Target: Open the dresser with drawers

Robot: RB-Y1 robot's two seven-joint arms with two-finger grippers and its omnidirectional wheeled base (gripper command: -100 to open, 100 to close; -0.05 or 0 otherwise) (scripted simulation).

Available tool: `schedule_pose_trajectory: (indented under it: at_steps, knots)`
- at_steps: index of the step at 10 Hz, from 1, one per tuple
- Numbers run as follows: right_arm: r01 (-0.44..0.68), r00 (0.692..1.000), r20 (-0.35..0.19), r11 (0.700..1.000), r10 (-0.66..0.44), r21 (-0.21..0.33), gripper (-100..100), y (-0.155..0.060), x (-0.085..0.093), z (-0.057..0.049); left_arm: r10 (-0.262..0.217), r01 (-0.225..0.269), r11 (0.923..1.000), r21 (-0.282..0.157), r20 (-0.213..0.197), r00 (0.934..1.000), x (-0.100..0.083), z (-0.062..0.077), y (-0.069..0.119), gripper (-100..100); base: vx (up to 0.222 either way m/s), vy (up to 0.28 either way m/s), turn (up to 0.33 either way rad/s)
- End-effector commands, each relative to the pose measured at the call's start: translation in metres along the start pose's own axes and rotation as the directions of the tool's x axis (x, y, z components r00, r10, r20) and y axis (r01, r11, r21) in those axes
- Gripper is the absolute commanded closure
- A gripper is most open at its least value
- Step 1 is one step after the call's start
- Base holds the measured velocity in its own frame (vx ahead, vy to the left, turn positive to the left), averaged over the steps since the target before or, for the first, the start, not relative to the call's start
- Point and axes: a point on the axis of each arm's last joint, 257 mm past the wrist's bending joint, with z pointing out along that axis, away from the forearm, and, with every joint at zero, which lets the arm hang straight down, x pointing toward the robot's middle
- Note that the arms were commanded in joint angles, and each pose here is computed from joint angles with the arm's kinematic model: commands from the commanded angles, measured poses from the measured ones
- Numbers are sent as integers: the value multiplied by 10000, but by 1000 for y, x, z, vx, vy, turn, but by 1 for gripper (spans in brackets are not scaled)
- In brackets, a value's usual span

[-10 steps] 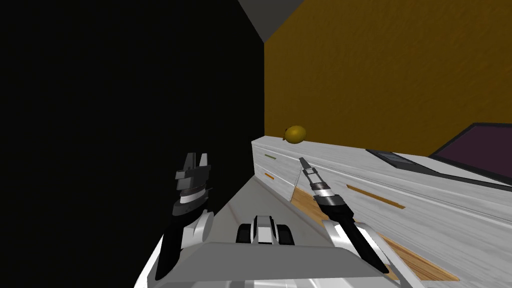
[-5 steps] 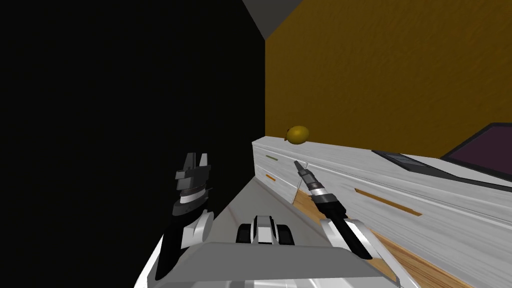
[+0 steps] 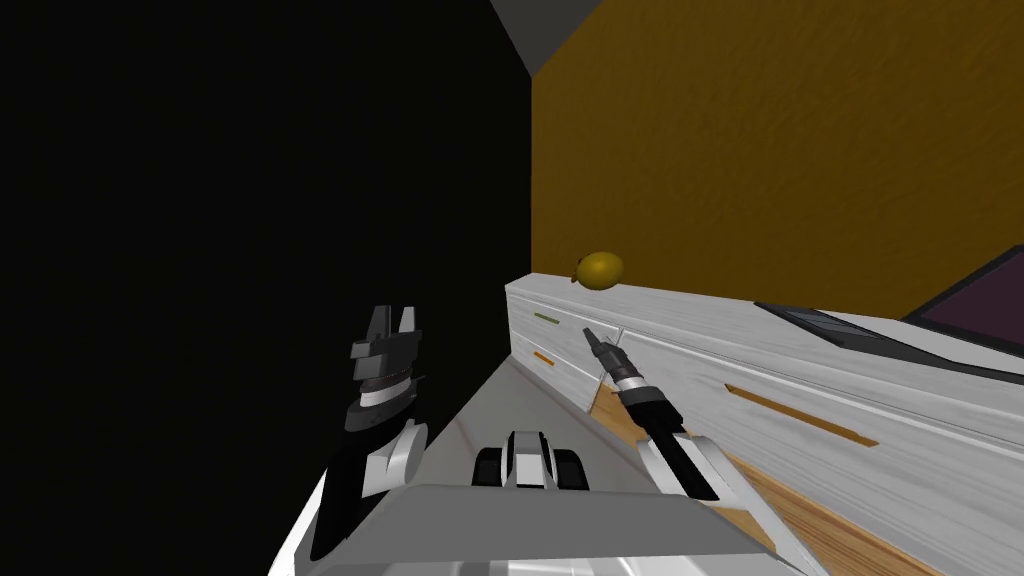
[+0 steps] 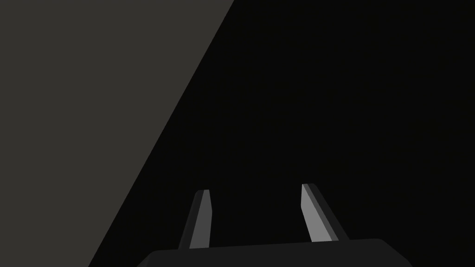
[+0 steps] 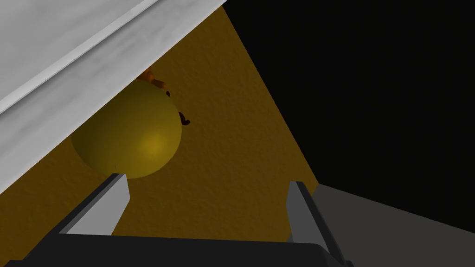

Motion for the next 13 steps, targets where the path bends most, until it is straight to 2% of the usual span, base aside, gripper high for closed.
schedule_pose_trajectory:
  at_steps: [1, 2, 3, 4, 5, 6, 7, 8, 9, 10, 11, 12, 13]
  knots:
    - [959, 9948, -413, 9933, -934, 640, -100, -21, 15, 3, 0, 0, 10000, 0, 0, 10000, 0, 0, 0, 0, 80, 56, -12]
    - [1165, 9925, -443, 9912, -1138, 628, -100, -21, 16, 3, 0, 0, 10000, 0, 0, 10000, 0, 0, 0, 0, 63, 40, -8]
    - [1645, 9848, -725, 9811, -1576, 1020, -100, -35, 25, 3, 0, 0, 10000, 1, 0, 10000, 0, 0, 0, 0, 78, 42, -10]
    - [1881, 9806, -759, 9771, -1810, 1000, -100, -35, 26, 3, 0, 0, 10000, 0, 0, 10000, 0, 0, 0, 0, 65, 34, -7]
    - [2379, 9686, -1066, 9616, -2244, 1369, -100, -49, 35, 2, 0, 0, 10000, 0, 0, 10000, 0, 0, 0, 0, 62, 43, -8]
    - [2605, 9628, -1099, 9561, -2469, 1344, -100, -49, 35, 2, 0, 0, 10000, 0, 0, 10000, 0, 0, 0, 0, 53, 38, -9]
    - [3106, 9468, -1428, 9355, -2886, 1686, -100, -63, 43, 1, 0, 0, 10000, 0, 0, 10000, 0, 0, 0, 0, 74, 51, -6]
    - [3328, 9393, -1459, 9284, -3107, 1654, -100, -63, 43, 1, 0, 0, 10000, 0, 0, 10000, 0, 0, 0, 0, 63, 43, -7]
    - [3827, 9190, -1794, 9038, -3511, 1916, -100, -75, 52, 0, 0, 0, 10000, 1, 0, 10000, 0, 0, 0, 0, 70, 41, -8]
    - [4039, 9101, -1834, 8942, -3716, 1927, -100, -76, 51, 0, 0, 0, 10000, 0, 0, 10000, 0, 0, 0, 0, 63, 39, -3]
    - [4524, 8862, -2195, 8642, -4080, 2204, -100, -90, 59, -2, 0, 0, 10000, 1, 0, 10000, 0, 0, 0, 0, 82, 44, -4]
    - [4731, 8757, -2220, 8542, -4289, 2160, -100, -90, 58, -2, 0, 0, 10000, 0, 0, 10000, 0, 0, 0, 0, 70, 33, -5]
    - [5191, 8486, -2590, 8203, -4613, 2400, -100, -103, 66, -5, 0, 0, 10000, 1, 0, 10000, 0, 0, 0, 0, 77, 42, -3]
